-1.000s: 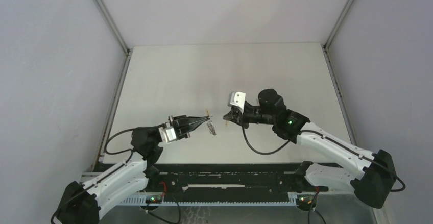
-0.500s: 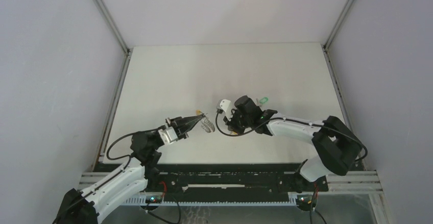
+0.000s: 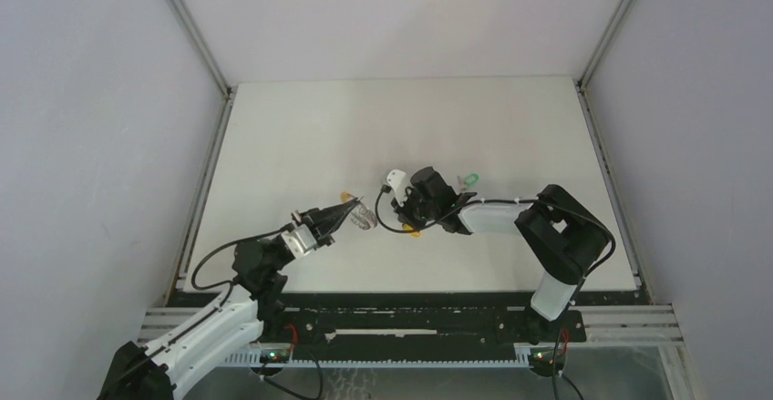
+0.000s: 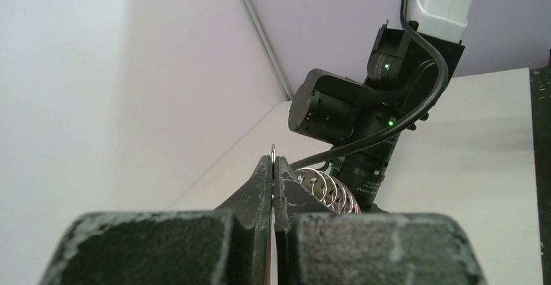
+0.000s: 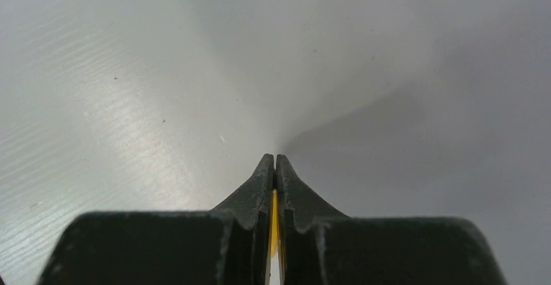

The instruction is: Put the keys on the keyring

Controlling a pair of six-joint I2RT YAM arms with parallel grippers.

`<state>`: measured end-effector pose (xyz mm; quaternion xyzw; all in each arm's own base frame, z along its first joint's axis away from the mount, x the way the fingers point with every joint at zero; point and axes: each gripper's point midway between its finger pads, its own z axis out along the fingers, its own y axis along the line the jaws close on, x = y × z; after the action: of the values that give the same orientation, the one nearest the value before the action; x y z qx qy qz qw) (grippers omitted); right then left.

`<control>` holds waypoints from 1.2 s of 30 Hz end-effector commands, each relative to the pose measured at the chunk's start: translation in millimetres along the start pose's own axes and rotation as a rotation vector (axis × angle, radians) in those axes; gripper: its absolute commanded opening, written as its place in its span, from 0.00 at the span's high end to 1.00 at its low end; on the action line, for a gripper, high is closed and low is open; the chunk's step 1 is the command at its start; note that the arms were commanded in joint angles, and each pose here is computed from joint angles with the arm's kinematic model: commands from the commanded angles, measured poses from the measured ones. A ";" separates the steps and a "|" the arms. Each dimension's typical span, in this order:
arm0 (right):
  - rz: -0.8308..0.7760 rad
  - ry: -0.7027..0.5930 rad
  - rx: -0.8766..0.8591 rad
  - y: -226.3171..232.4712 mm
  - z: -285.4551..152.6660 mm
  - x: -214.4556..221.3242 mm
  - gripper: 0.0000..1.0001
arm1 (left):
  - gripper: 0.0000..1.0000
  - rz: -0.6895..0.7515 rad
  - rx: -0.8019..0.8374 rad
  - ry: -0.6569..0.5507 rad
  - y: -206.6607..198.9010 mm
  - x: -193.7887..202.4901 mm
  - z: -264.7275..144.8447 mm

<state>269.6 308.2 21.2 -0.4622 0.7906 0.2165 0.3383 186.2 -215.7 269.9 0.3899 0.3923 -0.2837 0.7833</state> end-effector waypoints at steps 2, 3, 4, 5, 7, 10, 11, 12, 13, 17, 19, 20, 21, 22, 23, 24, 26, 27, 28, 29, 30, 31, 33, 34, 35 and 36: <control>0.004 -0.065 0.032 -8.3 1.2 -24.7 0.97 | 1.00 0.045 -0.037 -0.031 7.5 -7.7 -0.8; 0.006 -0.057 0.028 -7.9 1.1 -23.7 0.94 | 1.00 0.045 -0.036 -0.032 7.1 -7.9 -0.7; 0.005 -0.047 0.020 -6.5 1.6 -22.3 0.92 | 1.00 0.044 -0.035 -0.032 7.1 -7.9 -0.7; 0.006 -0.038 0.015 -5.7 1.8 -21.8 0.90 | 1.00 0.044 -0.036 -0.033 7.2 -8.4 -0.8; 0.021 -0.011 0.008 -3.9 2.0 -18.7 0.86 | 1.00 0.045 -0.034 -0.035 6.7 -8.9 -0.8; 0.036 0.005 -0.007 -0.8 -1.0 -22.1 0.81 | 1.00 0.045 -0.034 -0.038 6.9 -10.1 -1.0; 0.046 0.011 -0.009 0.0 -3.7 -24.7 0.79 | 1.00 0.047 -0.035 -0.041 7.0 -11.0 -1.0; 0.055 0.016 -0.010 0.5 -7.2 -28.8 0.77 | 1.00 0.047 -0.035 -0.042 6.9 -11.0 -1.3; 0.071 0.025 -0.009 1.1 -11.7 -31.8 0.76 | 1.00 0.048 -0.036 -0.042 7.1 -11.3 -1.5; 0.129 0.052 -0.007 2.9 -36.3 -46.1 0.71 | 1.00 0.053 -0.043 -0.050 7.8 -13.8 -2.7; 0.170 0.071 -0.040 6.3 -47.3 -47.7 0.69 | 1.00 0.056 -0.045 -0.053 7.9 -14.7 -3.4; 0.198 0.077 -0.060 7.0 -51.8 -49.4 0.69 | 1.00 0.056 -0.045 -0.053 8.0 -15.0 -3.6; 0.235 0.097 -0.069 6.2 -55.5 -47.9 0.69 | 1.00 0.058 -0.045 -0.054 7.9 -15.2 -3.7; 0.274 0.116 -0.070 4.2 -58.7 -47.0 0.68 | 1.00 0.057 -0.045 -0.055 7.9 -15.7 -3.7; 0.306 0.139 -0.075 3.2 -61.4 -44.3 0.68 | 1.00 0.058 -0.045 -0.056 7.9 -15.9 -3.8; 0.330 0.159 -0.084 2.5 -63.9 -43.1 0.68 | 1.00 0.059 -0.044 -0.056 7.8 -16.1 -3.7; 0.373 0.200 -0.103 2.9 -67.5 -42.1 0.68 | 1.00 0.057 -0.042 -0.056 7.6 -16.0 -3.5; 0.391 0.220 -0.114 2.9 -68.0 -42.3 0.68 | 1.00 0.058 -0.041 -0.056 7.5 -16.2 -3.4; 0.402 0.231 -0.128 2.8 -67.8 -45.0 0.69 | 1.00 0.057 -0.042 -0.057 7.5 -16.4 -3.5; 0.420 0.250 -0.137 1.9 -66.7 -44.4 0.69 | 1.00 0.056 -0.040 -0.057 7.2 -16.2 -3.4; 0.441 0.266 -0.145 0.2 -64.9 -43.6 0.69 | 1.00 0.057 -0.040 -0.058 7.2 -16.6 -3.5; 0.467 0.288 -0.158 -1.6 -61.4 -40.2 0.69 | 1.00 0.058 -0.040 -0.057 7.2 -16.6 -3.6; 0.512 0.325 -0.180 -3.7 -56.6 -36.6 0.70 | 1.00 0.059 -0.040 -0.055 7.2 -16.1 -3.7; 0.526 0.340 -0.194 -3.8 -54.5 -36.1 0.70 | 1.00 0.061 -0.040 -0.055 7.3 -16.4 -3.6; 0.533 0.346 -0.210 -3.7 -51.8 -38.4 0.71 | 1.00 0.058 -0.038 -0.054 7.0 -15.9 -3.5; 0.538 0.354 -0.225 -2.7 -49.2 -38.9 0.72 | 1.00 0.059 -0.037 -0.053 6.9 -15.7 -3.2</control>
<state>281.0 294.3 84.7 -0.3244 0.8941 0.2755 0.1395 183.7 -209.8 280.8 0.3802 0.3790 -0.2738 0.7980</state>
